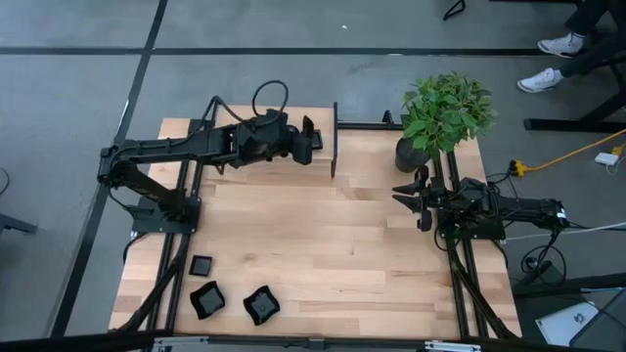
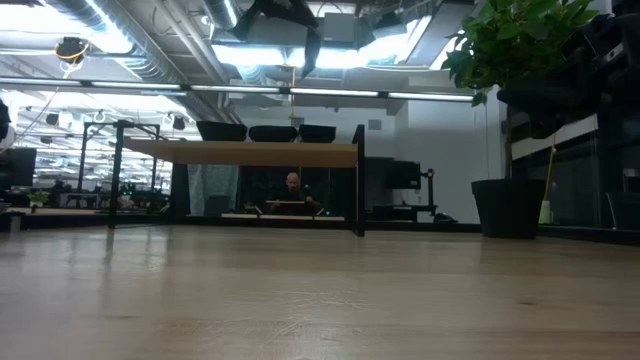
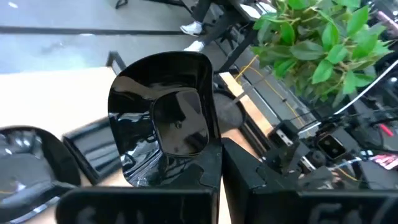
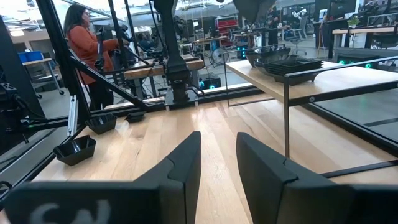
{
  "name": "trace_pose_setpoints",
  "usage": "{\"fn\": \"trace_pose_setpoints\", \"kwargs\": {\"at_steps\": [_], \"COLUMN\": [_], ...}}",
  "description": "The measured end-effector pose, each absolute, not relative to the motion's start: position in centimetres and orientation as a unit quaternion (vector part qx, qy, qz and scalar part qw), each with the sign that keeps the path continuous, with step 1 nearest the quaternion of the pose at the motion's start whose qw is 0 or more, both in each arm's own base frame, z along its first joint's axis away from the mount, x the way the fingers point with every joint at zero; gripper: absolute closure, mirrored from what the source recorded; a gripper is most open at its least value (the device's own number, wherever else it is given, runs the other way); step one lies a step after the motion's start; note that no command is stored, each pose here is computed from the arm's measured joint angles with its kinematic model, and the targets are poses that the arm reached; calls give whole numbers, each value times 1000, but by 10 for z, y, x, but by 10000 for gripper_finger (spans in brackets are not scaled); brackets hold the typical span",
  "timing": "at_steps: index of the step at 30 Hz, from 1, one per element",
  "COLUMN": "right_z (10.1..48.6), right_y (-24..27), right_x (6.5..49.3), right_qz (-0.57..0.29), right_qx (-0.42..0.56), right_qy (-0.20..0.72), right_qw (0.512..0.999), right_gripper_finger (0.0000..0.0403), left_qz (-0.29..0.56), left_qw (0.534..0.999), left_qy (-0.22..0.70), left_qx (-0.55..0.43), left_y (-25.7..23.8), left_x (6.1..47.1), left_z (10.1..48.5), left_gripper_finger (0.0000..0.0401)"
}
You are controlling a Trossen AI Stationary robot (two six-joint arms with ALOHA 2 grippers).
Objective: Pick & Place Mini shaped plates
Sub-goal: Stack the leaf shaped plate on top of the leaf shaped plates on the shelf
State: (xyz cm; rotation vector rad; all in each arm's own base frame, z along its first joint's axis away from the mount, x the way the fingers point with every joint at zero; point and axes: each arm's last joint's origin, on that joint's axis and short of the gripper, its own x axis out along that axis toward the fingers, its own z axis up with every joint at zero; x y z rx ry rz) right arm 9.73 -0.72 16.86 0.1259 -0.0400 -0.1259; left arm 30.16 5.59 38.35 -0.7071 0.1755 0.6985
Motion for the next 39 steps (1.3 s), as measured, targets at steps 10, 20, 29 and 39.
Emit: {"fn": "trace_pose_setpoints", "kwargs": {"at_steps": [10,20,29,39], "right_z": [169,169,169,169], "right_y": [-7,-7,-7,-7], "right_x": [97,97,97,97], "right_qz": [-63,-63,-63,-63], "right_qx": [63,63,63,63], "right_qy": [-20,-20,-20,-20], "right_qw": [996,996,996,996], "right_gripper_finger": [300,300,300,300], "left_qz": [382,405,393,438], "left_qw": [836,715,544,443], "left_qy": [42,-62,-181,-203], "left_qx": [-393,-567,-719,-756], "left_y": [78,97,106,104], "left_x": [295,290,286,278], "left_z": [384,384,384,371], "left_gripper_finger": [399,399,399,399]}}
